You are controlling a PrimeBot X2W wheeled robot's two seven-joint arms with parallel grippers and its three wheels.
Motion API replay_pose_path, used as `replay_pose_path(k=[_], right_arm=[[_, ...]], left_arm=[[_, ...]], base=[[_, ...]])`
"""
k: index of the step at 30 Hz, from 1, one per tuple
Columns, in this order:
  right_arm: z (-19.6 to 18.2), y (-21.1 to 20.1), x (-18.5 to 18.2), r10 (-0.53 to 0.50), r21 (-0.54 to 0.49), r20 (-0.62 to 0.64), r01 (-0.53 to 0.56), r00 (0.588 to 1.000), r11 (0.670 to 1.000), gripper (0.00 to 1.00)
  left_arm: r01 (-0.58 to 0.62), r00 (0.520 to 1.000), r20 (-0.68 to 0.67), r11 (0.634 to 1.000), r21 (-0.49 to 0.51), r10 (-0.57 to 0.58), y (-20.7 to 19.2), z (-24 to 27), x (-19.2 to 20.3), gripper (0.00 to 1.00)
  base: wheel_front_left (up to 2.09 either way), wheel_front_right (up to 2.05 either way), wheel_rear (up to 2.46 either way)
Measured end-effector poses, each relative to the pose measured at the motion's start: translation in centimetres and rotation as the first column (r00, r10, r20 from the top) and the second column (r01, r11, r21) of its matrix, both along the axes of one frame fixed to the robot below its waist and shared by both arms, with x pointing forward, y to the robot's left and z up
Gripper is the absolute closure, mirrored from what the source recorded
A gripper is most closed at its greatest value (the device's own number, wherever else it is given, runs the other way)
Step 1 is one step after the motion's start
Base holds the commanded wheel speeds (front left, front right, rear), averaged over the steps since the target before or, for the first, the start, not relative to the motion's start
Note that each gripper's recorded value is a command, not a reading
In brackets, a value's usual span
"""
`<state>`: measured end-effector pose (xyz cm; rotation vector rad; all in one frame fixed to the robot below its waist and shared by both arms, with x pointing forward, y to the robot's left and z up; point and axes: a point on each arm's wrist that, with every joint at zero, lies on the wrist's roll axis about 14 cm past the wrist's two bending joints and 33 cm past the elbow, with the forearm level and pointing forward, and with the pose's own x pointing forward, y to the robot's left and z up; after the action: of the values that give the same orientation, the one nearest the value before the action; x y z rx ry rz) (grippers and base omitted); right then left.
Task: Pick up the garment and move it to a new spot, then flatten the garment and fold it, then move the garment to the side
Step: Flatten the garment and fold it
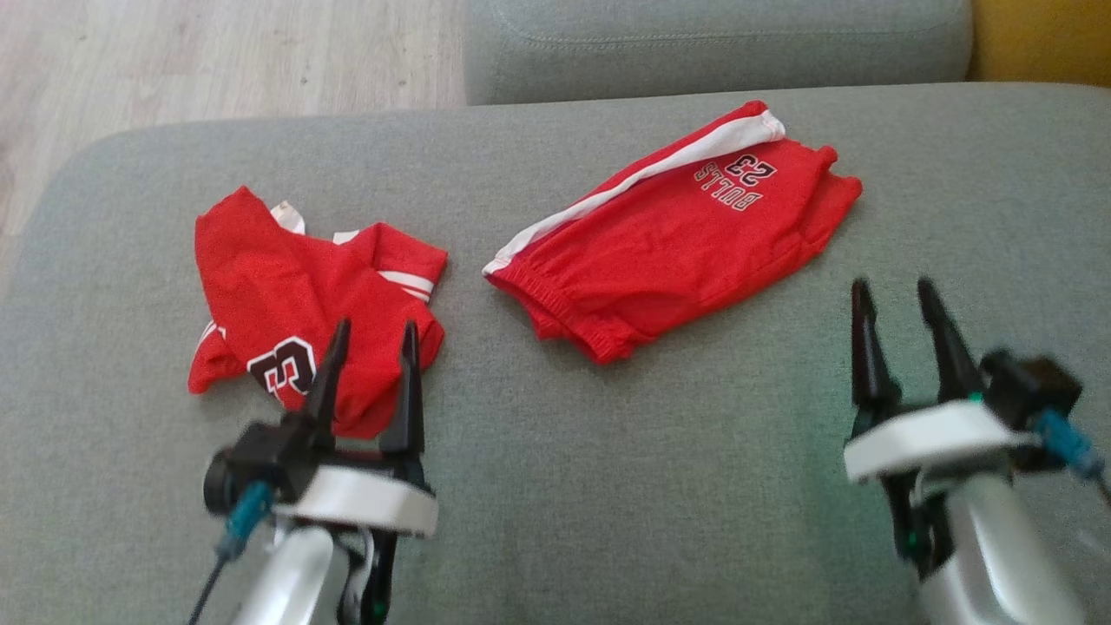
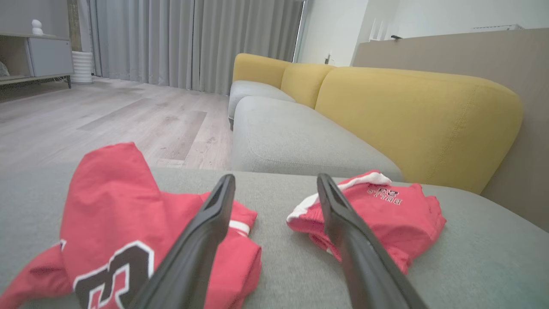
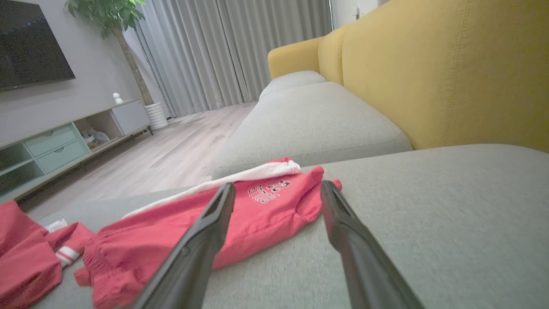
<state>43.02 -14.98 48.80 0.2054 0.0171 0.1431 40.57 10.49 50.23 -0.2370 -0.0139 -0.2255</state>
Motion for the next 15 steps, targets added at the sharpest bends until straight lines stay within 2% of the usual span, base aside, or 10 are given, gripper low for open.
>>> replay_pose_path(k=[1,5,15], right_arm=[[-0.9,0.0,-1.4,-0.004,-0.010,-0.017,0.004,1.000,1.000,0.00],[-1.5,-0.3,-3.0,-0.020,-0.010,-0.030,0.020,0.999,1.000,0.00],[-1.6,-0.1,-2.2,-0.019,0.019,-0.031,0.019,0.999,1.000,0.00]], left_arm=[[0.003,1.000,-0.023,1.000,0.006,-0.003,-0.1,-0.9,-0.9,0.00],[-0.004,0.999,-0.037,1.000,-0.006,0.003,-0.1,-1.5,-1.8,0.00],[0.012,0.999,-0.045,1.000,0.002,-0.012,-0.4,-2.1,-1.7,0.00]], base=[[0.00,0.00,0.00],[0.00,0.00,0.00],[0.00,0.00,0.00]])
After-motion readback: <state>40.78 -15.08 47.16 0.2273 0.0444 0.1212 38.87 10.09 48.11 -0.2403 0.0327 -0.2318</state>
